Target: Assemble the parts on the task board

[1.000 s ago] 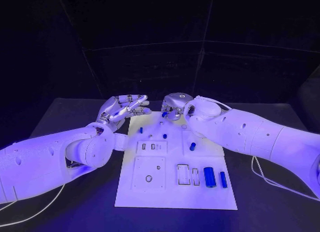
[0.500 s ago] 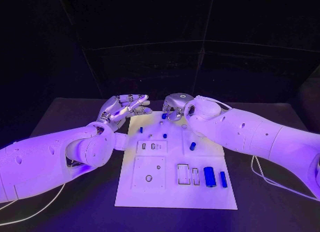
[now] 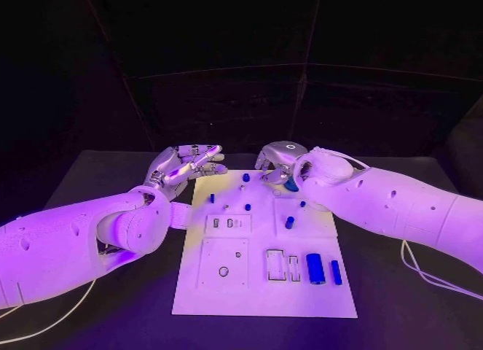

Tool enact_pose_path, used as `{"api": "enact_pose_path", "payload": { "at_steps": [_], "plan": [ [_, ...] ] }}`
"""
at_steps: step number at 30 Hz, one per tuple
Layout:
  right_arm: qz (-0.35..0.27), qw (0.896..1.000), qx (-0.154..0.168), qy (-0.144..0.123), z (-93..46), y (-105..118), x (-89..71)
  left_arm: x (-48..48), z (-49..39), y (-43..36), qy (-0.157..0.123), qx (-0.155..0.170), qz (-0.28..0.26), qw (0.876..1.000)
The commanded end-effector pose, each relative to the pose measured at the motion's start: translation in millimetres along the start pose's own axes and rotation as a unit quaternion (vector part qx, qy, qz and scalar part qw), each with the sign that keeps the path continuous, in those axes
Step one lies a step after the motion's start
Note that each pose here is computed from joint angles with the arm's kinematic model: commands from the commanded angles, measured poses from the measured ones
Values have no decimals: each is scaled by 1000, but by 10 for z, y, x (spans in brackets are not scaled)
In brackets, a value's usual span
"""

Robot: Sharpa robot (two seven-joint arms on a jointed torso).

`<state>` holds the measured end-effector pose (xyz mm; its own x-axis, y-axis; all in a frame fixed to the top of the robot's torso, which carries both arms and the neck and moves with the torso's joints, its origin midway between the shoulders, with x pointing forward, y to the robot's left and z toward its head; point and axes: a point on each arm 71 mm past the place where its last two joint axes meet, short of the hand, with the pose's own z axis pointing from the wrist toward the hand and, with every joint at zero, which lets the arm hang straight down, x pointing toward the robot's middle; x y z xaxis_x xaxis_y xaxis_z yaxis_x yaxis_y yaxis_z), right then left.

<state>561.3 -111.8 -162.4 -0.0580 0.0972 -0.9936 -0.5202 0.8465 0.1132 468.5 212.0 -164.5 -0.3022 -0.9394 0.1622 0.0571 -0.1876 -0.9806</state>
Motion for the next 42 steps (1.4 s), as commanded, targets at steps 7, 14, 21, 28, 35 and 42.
{"api": "enact_pose_path", "payload": {
  "at_steps": [7, 14, 21, 28, 35, 42],
  "plan": [
    [108, 992, 63, -19, -406, -463, -167, -14, -9, -24, 8, 4, -1, 1000],
    [125, 986, 104, 22, -540, -710, -140, -19, -1, -20, 8, 4, -1, 1000],
    [115, 983, 131, 50, -521, -815, -89, -19, 15, -11, 8, 3, -1, 1000],
    [112, 982, 135, 71, -488, -807, -51, -18, 24, -6, 8, 3, -1, 1000],
    [108, 981, 133, 87, -461, -786, -21, -22, 27, -4, 7, 3, 0, 1000],
    [108, 983, 126, 85, -433, -746, -18, -29, 29, -3, 6, 3, 0, 1000]
  ]
}}
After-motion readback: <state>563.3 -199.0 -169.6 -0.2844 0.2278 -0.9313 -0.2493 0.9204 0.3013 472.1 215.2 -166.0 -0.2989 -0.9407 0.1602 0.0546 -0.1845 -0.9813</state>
